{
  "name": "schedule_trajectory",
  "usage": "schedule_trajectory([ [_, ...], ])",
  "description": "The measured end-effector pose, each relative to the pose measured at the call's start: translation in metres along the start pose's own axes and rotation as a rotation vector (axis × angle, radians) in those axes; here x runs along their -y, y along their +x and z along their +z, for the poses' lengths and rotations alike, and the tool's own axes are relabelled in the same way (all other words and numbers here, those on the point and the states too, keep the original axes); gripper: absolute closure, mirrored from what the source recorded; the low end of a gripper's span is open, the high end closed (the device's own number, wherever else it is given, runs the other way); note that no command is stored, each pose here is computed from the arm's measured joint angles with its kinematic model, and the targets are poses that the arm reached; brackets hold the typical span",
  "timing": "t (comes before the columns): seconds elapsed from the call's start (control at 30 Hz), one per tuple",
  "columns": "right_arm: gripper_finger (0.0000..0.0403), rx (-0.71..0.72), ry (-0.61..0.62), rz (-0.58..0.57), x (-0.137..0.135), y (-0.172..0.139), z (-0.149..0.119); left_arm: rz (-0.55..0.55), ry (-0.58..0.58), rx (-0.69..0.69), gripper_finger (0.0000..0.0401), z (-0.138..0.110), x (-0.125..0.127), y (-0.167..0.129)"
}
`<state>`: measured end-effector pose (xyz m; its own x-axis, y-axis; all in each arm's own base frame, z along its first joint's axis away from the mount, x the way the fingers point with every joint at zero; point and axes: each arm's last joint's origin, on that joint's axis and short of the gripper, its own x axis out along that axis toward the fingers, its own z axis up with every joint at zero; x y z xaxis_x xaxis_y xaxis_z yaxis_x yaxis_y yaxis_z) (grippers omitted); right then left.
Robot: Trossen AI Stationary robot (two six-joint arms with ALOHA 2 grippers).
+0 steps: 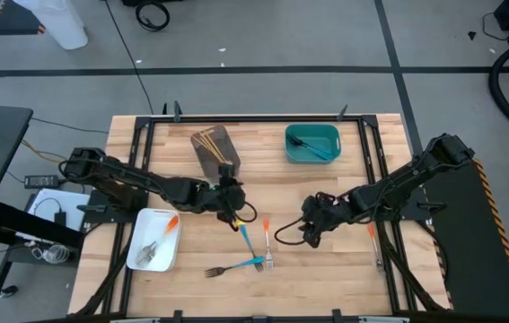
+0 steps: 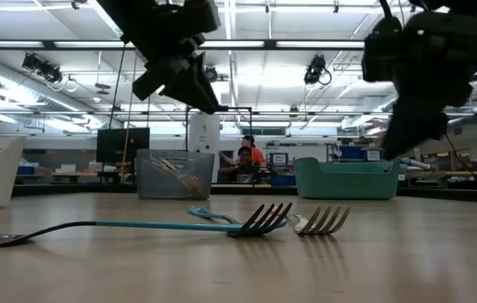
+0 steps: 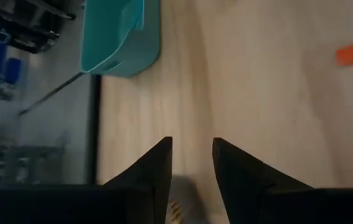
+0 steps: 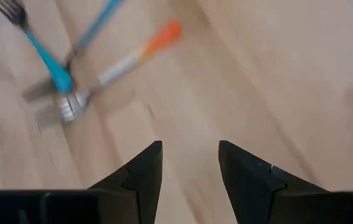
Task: Sort silverware by color (type)
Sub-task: Put the orange fork into the white bin
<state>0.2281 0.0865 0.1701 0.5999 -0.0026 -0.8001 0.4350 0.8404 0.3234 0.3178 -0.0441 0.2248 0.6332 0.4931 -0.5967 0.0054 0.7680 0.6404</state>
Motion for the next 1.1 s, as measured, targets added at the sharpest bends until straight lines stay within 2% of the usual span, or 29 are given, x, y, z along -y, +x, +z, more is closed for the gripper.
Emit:
schedule_trajectory([
  [0.3,0.0235,-0.353,0.188,-0.043,0.011,-0.004,-0.021,-0.175,-0.154,0.138,0.0278,0.011,0.003,-0.001],
  [0.6,0.0235,-0.626,0.348,-0.133,0.021,-0.012,-0.035,-0.354,-0.191,0.299,0.0278,0.023,0.004,-0.004],
  [0.77,0.0235,-0.739,0.385,-0.201,0.025,-0.017,-0.043,-0.368,-0.182,0.339,0.0278,0.026,0.005,-0.003],
  [1.1,0.0235,-0.891,0.386,-0.334,0.033,-0.028,-0.062,-0.382,-0.152,0.293,0.0278,0.023,0.022,0.018],
])
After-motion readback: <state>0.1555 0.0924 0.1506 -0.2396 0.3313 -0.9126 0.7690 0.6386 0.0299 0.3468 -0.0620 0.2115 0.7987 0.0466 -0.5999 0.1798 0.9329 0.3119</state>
